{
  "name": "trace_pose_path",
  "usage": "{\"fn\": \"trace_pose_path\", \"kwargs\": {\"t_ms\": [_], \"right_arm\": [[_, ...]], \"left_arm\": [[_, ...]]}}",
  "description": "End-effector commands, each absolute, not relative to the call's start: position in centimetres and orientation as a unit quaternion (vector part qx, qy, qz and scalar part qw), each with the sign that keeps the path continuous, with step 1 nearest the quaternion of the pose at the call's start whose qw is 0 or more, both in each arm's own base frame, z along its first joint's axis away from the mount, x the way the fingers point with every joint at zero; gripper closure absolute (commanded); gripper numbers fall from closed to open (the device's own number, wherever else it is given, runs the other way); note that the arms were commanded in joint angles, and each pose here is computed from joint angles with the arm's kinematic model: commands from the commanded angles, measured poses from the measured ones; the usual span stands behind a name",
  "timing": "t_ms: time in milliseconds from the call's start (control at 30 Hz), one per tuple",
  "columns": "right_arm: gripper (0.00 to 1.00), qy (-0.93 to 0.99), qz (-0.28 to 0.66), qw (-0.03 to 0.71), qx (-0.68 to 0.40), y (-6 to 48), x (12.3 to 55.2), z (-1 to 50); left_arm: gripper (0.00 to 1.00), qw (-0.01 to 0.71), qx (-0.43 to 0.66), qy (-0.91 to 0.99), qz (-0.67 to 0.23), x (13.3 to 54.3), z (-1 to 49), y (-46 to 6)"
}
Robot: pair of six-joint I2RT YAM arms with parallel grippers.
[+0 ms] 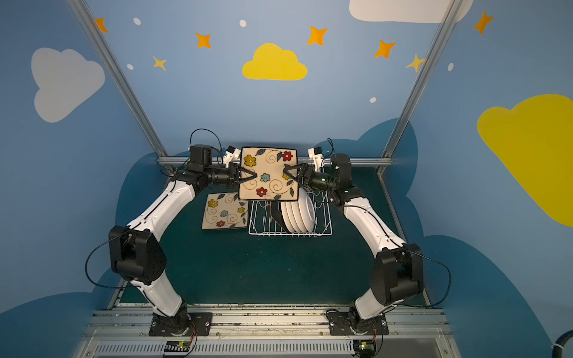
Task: Unload the plates from the dish rack
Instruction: Pick up a plate from the dish rack.
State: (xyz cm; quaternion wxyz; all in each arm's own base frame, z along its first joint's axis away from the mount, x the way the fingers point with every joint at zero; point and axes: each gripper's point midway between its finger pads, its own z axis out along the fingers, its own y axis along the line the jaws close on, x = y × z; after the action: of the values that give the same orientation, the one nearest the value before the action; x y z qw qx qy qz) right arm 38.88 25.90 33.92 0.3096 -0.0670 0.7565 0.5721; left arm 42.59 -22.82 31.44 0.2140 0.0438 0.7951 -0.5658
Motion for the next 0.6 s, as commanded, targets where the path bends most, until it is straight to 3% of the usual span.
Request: {"fn": "trace_pose_path", "kwargs": {"t_ms": [0, 567], "right_arm": [[0.13, 0.748, 0.549, 0.362, -0.084, 24.7, 38.6, 36.8], [0.13, 0.797, 0.418, 0.414, -0.139, 21.9, 36.5, 34.7]], "left_arm": [[0.97, 0.303, 0.107, 0.748, -0.581, 40.7, 39.3, -21.6], [0.97, 0.381, 0.031, 0.778, -0.499, 39.8, 42.3, -11.8]]}}
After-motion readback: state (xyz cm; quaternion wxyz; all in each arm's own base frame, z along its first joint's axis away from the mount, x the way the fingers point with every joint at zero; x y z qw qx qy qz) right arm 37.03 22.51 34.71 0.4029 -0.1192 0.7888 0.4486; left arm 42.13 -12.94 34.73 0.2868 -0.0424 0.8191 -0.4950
